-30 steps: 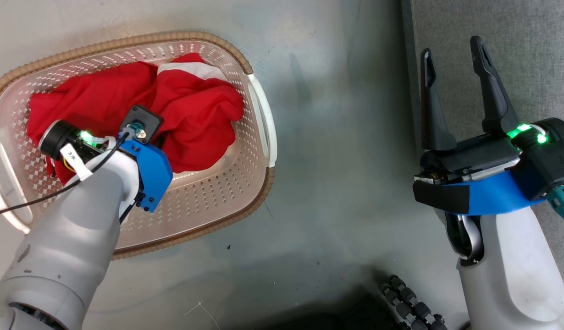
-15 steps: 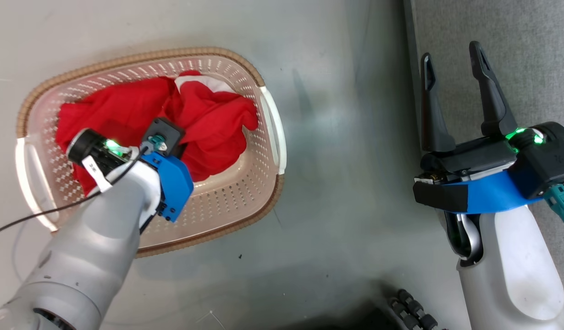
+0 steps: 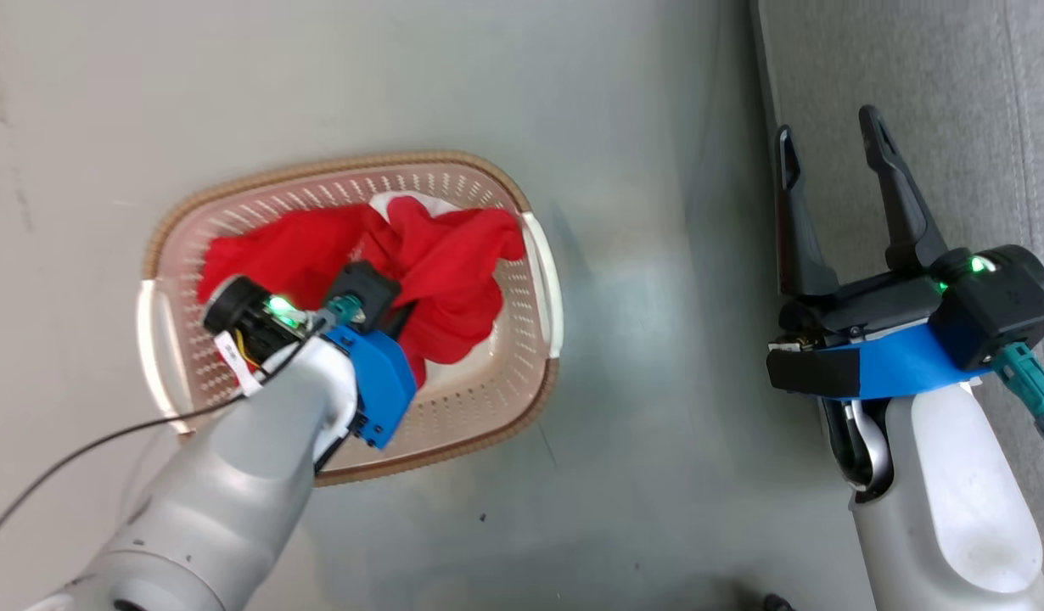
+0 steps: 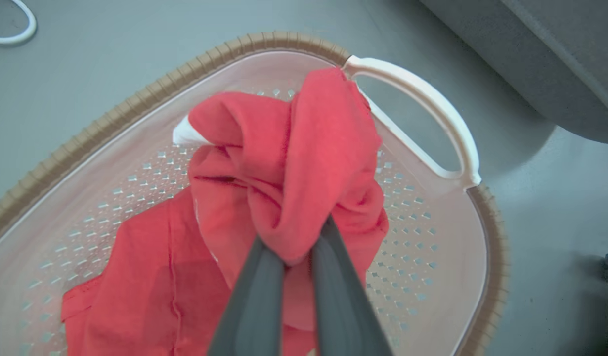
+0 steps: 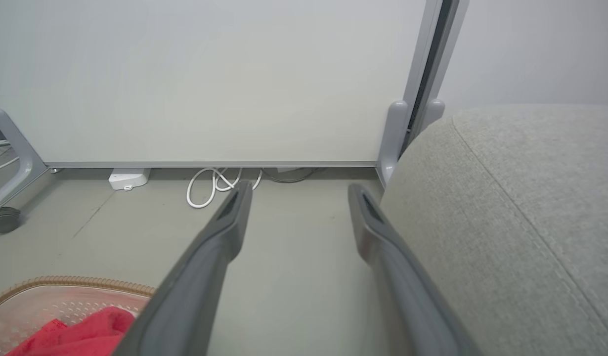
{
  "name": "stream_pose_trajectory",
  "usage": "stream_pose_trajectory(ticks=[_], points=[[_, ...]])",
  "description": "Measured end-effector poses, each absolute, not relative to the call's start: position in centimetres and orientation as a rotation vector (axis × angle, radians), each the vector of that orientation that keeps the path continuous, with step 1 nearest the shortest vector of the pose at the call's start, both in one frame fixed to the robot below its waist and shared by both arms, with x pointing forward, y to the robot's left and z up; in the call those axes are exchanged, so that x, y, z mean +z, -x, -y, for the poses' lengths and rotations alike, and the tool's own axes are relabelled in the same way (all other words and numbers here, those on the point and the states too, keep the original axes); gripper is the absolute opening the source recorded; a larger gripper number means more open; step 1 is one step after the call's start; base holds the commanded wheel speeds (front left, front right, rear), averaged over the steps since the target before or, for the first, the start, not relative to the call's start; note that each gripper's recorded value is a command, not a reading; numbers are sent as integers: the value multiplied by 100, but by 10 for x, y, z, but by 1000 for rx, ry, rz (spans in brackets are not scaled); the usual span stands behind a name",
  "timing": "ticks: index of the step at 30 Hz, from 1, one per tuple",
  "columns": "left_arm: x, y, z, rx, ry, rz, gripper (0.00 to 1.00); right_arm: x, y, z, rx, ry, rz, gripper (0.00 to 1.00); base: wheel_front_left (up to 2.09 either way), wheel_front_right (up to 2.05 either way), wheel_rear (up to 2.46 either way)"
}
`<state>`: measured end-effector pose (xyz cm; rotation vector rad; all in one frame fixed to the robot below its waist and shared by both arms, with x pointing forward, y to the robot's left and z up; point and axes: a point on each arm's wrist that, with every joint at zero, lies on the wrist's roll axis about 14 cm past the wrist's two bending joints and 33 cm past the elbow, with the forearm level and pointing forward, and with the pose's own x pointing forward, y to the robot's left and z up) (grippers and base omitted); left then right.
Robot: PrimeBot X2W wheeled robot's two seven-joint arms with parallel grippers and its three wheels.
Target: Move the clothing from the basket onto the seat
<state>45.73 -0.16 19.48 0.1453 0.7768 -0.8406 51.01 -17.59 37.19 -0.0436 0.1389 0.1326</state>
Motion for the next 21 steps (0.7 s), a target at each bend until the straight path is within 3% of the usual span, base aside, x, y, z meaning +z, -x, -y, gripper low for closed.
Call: stream_pose_trajectory(ticks=[21], points=[[359, -480, 2, -758, -55, -379, 0, 444, -487, 149, 193, 7, -23, 100, 0, 0, 0]])
